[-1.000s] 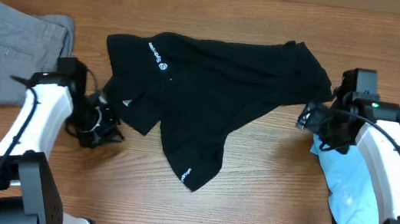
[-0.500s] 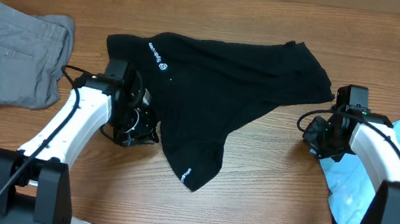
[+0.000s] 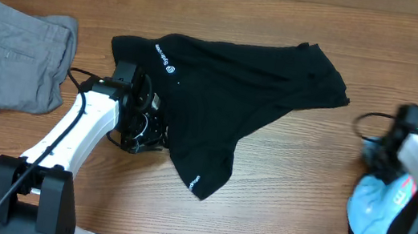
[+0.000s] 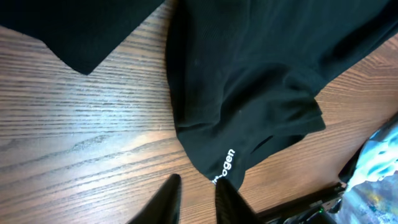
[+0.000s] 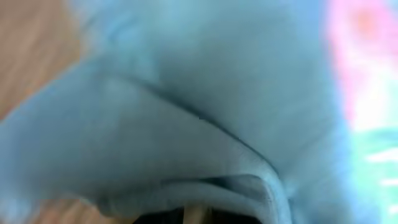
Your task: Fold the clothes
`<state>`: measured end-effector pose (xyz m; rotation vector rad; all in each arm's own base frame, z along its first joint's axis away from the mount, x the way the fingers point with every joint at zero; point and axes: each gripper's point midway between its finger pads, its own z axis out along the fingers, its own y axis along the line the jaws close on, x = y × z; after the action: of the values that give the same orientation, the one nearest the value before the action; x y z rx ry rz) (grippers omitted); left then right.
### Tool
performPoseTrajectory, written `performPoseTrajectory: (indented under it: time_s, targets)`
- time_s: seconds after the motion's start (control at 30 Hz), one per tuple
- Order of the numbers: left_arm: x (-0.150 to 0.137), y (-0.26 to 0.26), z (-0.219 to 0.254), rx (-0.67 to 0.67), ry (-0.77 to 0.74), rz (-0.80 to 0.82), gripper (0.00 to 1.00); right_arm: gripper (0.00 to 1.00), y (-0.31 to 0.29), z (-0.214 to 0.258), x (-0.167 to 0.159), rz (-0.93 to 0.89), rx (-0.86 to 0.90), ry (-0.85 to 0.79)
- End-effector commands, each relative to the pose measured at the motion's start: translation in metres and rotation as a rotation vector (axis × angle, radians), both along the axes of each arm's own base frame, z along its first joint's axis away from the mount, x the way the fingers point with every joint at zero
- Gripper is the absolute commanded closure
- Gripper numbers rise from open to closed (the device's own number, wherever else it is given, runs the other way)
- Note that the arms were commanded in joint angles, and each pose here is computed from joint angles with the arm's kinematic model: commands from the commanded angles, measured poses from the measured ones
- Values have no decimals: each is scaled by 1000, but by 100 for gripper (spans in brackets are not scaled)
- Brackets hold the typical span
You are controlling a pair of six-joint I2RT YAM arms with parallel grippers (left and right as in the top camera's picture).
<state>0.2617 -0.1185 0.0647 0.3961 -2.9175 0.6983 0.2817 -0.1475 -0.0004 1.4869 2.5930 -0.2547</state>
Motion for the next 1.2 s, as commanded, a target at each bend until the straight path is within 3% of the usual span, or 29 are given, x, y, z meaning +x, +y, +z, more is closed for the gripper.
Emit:
performPoseTrajectory:
  time_s: [0.0,0.07,0.27,0.5,0.67,0.8,1.17]
  targets:
    - [-2,-4,4,-12,-2,-1,72,81,-33,-12,-28,-275,47,-5]
    - [-3,-5,4,-12,-1,-5,67,81,-27,-13,-18,-252,171,-78]
    - [-6,-14,3,-11,-3,-36,48,73,29,13,40,150,475,-339]
    - [-8,-18,2,-4,7,-26,39,53,85,46,64,434,540,-411]
    - [-12,-21,2,0,22,-24,35,38,104,55,66,496,533,-409]
    - [-17,-25,-6,24,41,-1,31,37,108,54,64,499,540,-393]
    - [-32,-50,-41,15,68,102,33,36,103,48,56,483,515,-345]
